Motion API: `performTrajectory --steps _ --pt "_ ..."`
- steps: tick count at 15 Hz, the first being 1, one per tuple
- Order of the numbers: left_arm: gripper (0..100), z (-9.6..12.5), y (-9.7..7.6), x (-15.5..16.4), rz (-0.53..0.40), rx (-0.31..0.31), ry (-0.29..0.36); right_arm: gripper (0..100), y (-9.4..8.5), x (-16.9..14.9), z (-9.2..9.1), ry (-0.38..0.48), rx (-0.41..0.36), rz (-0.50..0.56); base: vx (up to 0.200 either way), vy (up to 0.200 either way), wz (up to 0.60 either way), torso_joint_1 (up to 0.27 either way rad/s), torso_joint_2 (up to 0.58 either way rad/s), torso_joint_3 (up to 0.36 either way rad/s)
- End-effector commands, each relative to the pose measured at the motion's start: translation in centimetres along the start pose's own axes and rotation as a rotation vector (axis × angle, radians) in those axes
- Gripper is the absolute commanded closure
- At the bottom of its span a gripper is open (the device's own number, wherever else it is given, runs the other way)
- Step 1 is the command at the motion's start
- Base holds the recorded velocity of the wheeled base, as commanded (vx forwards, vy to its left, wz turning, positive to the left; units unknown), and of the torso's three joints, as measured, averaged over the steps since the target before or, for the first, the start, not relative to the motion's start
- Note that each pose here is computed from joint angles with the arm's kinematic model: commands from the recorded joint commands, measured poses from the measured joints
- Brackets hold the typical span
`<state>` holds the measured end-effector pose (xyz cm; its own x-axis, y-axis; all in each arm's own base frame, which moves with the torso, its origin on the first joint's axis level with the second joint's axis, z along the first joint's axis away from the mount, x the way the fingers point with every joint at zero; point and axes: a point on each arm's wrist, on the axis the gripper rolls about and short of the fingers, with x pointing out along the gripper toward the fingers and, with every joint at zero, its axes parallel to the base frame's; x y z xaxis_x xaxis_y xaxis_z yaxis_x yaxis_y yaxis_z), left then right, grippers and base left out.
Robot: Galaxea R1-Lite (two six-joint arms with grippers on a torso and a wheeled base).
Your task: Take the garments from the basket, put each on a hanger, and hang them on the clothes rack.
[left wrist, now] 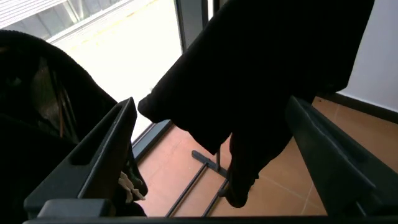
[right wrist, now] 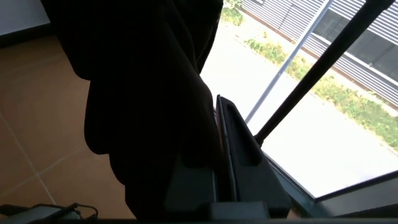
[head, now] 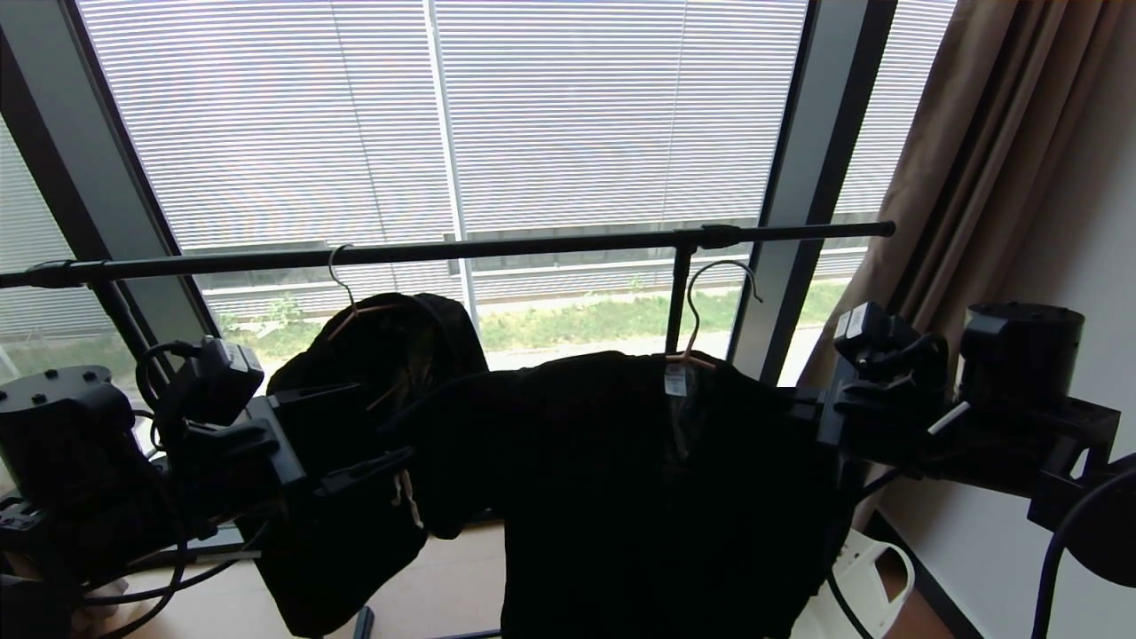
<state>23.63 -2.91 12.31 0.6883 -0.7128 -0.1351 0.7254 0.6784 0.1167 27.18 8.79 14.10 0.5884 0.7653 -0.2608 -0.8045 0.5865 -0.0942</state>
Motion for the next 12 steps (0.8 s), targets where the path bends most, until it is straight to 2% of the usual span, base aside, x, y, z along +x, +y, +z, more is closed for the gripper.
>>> performTrajectory --steps 1,8,9,12 --pt "0 -3.62 0.55 1.48 -0.02 -0.066 0.067 100 0.33 -0.21 0.15 -0.005 -0.005 0.007 0.0 0.0 0.0 0.0 0.0 0.0" --pt "0 -3.77 0.71 1.74 -0.017 -0.07 0.062 100 0.86 -0.49 0.38 -0.012 -0.012 0.015 0.0 0.0 0.0 0.0 0.0 0.0" --pt "100 -3.84 0.72 1.77 -0.017 -0.071 0.064 100 0.93 -0.49 0.31 -0.01 -0.01 0.017 0.0 0.0 0.0 0.0 0.0 0.0" --pt "100 -3.79 0.76 1.8 -0.017 -0.07 0.062 100 1.12 -0.38 0.32 -0.009 -0.011 0.025 0.0 0.0 0.0 0.0 0.0 0.0"
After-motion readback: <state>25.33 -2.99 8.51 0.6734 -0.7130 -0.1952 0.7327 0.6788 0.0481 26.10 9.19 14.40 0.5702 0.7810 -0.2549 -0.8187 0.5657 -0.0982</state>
